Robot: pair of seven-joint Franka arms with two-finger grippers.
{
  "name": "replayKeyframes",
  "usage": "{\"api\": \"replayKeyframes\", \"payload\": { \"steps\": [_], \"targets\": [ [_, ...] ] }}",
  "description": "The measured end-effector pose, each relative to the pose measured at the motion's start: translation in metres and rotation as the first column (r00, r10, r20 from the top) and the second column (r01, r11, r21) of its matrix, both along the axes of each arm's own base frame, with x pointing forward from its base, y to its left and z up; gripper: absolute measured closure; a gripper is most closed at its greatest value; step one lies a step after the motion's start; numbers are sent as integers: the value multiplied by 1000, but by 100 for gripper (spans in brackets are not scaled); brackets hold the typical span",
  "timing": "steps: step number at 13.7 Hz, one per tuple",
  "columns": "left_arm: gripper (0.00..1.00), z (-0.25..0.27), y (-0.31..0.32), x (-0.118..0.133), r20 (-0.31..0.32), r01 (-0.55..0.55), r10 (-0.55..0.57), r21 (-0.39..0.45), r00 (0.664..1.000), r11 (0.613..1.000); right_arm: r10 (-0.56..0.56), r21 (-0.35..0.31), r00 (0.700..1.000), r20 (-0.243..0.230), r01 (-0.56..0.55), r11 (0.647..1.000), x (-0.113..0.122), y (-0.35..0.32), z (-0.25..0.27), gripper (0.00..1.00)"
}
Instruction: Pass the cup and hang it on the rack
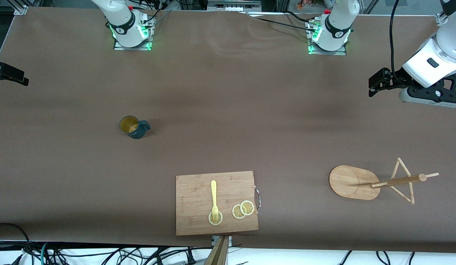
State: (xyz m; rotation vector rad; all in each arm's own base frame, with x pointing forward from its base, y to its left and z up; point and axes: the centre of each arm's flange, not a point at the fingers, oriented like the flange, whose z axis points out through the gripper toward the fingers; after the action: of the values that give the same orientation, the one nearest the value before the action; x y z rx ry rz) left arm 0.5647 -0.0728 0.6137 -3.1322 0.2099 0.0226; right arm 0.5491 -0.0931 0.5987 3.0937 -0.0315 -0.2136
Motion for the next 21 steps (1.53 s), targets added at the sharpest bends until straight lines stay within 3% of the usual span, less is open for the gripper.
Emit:
{"api": "replayKeyframes", "payload": {
  "steps": [21],
  "targets": [
    [0,-2,2,4,13,-4,4,-3,1000,1000,-5,8,1000,2,5,1000,0,-2,0,0]
  ]
}}
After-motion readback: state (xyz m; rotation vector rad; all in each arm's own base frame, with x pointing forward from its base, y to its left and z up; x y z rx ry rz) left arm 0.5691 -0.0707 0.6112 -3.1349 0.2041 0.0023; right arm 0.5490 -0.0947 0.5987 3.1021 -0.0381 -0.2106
